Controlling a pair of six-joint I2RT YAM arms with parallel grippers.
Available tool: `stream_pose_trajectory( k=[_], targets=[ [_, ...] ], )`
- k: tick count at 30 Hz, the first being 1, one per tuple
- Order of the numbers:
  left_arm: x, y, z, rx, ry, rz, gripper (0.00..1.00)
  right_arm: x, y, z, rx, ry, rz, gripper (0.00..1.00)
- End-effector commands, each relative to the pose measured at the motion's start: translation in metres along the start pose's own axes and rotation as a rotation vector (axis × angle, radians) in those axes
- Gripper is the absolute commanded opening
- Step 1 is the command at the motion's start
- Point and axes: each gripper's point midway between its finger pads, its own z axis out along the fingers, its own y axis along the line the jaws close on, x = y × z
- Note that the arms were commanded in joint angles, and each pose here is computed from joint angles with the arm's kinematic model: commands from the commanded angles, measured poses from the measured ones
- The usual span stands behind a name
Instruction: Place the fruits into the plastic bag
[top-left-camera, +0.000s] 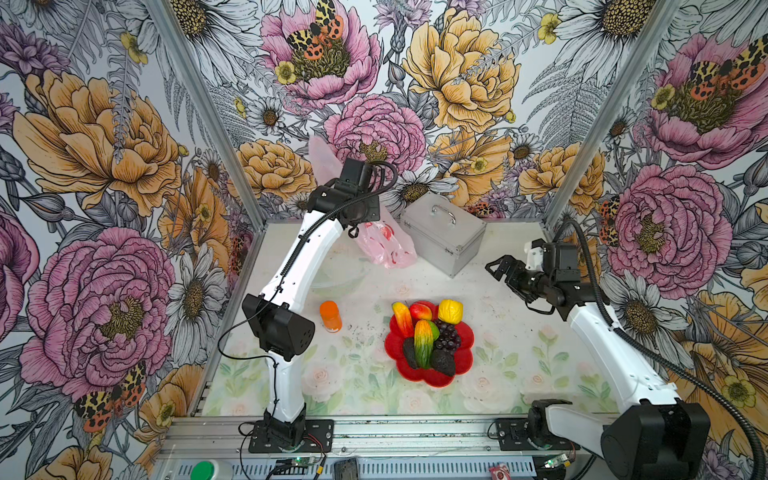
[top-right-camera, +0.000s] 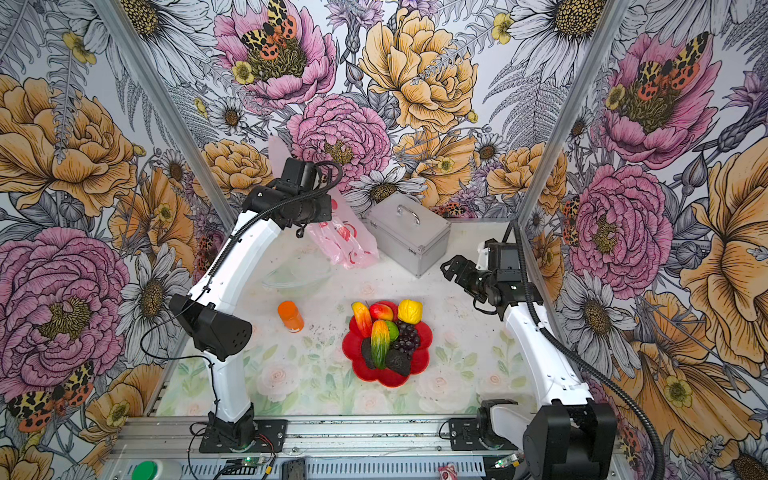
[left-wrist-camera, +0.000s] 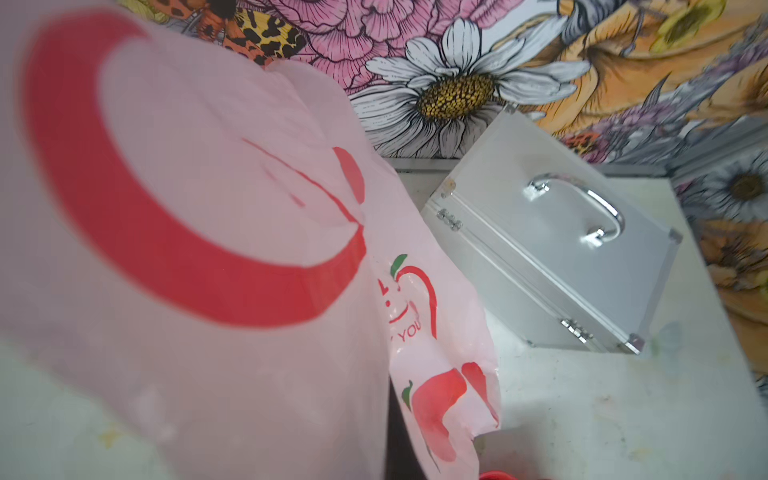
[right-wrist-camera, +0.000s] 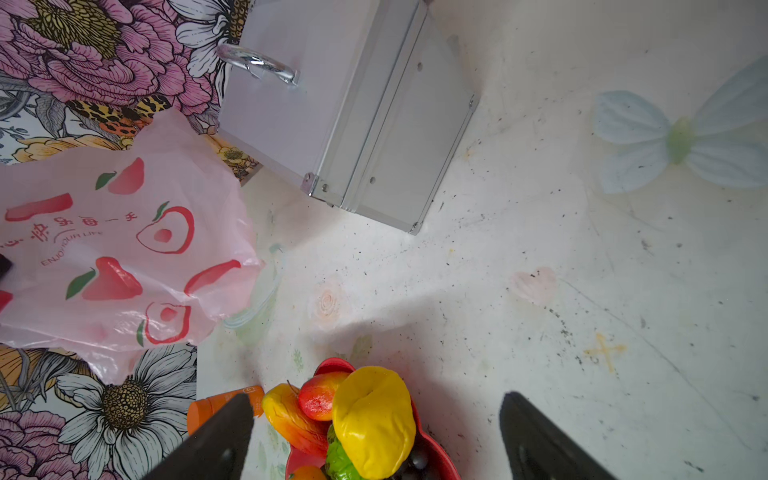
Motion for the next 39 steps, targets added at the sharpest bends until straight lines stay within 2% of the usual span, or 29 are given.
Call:
stream_pose_trajectory(
  k=[1, 6, 13, 21, 25, 28, 33, 39],
  targets=[
    [-0.006, 0.021, -0.039, -0.186, -0.065, 0.202, 0.0, -0.011, 0.014, -0.012, -0.023, -0.046, 0.002, 0.95],
    [-0.006, 0.013, -0.076, -0.348, -0.126, 0.414, 0.0, -0.013, 0.016, -0.013, -0.025, -0.053, 0.01, 0.95],
    [-0.02, 0.013, -0.141, -0.499, -0.259, 0.554, 0.0, -0.017, 0.017, -0.016, -0.017, -0.075, 0.028, 0.95],
    [-0.041, -0.014, -0.215, -0.441, -0.542, 0.641, 0.0, -0.026, 0.026, -0.028, -0.03, -0.122, 0.031, 0.95],
    [-0.029, -0.029, -0.244, -0.445, -0.707, 0.8, 0.0, -0.032, 0.029, -0.035, -0.023, -0.155, 0.024, 0.95],
    [-0.024, -0.027, -0.262, -0.431, -0.8, 0.773, 0.0, -0.037, 0.035, -0.039, -0.034, -0.169, 0.018, 0.95],
    [-0.017, -0.018, -0.278, -0.287, -0.858, 0.691, 0.0, -0.052, 0.054, -0.055, -0.074, -0.215, -0.013, 0.95],
    [-0.014, -0.006, -0.283, -0.231, -0.875, 0.656, 0.0, -0.074, 0.101, -0.094, -0.193, -0.284, -0.103, 0.95]
  ],
)
